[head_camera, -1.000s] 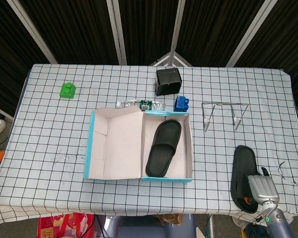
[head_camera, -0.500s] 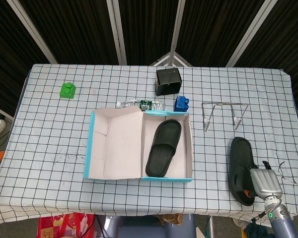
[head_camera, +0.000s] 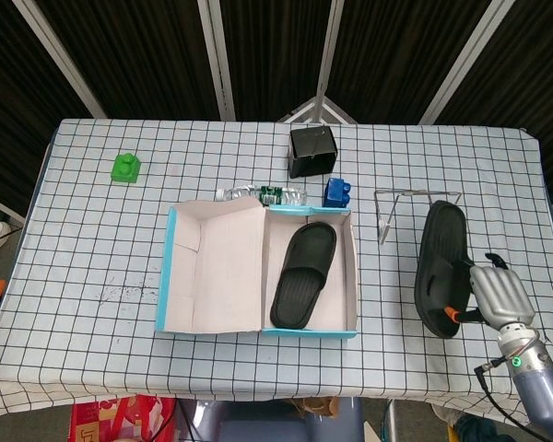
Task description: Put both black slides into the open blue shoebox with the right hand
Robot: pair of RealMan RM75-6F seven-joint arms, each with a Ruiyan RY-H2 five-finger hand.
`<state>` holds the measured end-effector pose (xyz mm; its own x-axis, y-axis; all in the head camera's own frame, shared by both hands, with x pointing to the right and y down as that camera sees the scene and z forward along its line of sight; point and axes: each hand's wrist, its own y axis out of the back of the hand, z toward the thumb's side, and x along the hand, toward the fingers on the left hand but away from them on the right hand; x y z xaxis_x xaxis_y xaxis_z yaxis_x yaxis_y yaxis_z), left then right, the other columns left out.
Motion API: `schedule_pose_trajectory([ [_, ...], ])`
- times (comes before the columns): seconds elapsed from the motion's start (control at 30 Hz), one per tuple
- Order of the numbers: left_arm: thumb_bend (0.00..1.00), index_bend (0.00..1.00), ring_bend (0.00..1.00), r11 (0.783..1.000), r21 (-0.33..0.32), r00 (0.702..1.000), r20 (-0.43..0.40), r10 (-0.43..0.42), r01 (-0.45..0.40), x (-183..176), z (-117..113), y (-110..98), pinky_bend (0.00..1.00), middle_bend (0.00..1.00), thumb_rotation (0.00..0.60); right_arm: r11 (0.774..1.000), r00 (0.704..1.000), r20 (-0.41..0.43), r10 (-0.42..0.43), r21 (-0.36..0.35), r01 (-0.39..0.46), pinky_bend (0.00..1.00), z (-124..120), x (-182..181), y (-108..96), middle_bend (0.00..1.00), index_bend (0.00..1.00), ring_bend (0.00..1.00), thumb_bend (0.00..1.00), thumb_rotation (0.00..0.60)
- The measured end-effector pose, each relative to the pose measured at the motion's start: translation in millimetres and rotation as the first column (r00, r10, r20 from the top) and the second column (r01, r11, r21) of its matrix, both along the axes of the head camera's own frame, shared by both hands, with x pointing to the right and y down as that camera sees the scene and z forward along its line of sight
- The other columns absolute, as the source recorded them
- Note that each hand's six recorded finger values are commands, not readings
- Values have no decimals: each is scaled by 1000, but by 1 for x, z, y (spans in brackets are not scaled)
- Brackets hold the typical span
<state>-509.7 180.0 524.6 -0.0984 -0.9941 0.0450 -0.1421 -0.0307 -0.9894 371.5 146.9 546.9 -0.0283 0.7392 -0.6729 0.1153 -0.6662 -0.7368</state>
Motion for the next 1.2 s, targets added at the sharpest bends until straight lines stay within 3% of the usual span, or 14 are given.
schedule_pose_trajectory([
  [0.13, 210, 70, 0, 1000, -2, 1000, -1, -3, 3, -1, 0, 0, 71, 0, 600, 1000, 994, 108, 0, -9, 1, 113, -13, -28, -25, 482, 517, 513, 519, 600],
  [0.3, 210, 70, 0, 1000, -3, 1000, -2, -1, 1, -1, 1, -1, 71, 0, 600, 995, 968, 249, 27, -103, -2, 113, -14, -61, -33, 482, 518, 513, 518, 600],
  [0.57, 210, 70, 0, 1000, 3, 1000, -4, -1, 1, -2, -1, 0, 71, 0, 600, 949, 881, 463, 100, -310, 56, 113, -4, -125, -33, 482, 518, 513, 520, 600],
  [0.77, 210, 69, 0, 1000, -3, 1000, -1, 1, -1, -1, 1, -1, 71, 0, 600, 925, 835, 533, 138, -371, 83, 113, 3, -153, -32, 482, 518, 513, 555, 600],
  [0.97, 210, 70, 0, 1000, -3, 1000, 2, 1, -1, -1, 1, -1, 71, 0, 600, 898, 780, 589, 210, -431, 85, 113, 8, -183, -44, 482, 518, 513, 554, 600],
  [1.2, 210, 70, 0, 1000, -3, 1000, 2, 1, -1, -2, 1, -1, 71, 0, 600, 877, 779, 572, 259, -477, 59, 113, 30, -194, -52, 482, 518, 513, 555, 600],
])
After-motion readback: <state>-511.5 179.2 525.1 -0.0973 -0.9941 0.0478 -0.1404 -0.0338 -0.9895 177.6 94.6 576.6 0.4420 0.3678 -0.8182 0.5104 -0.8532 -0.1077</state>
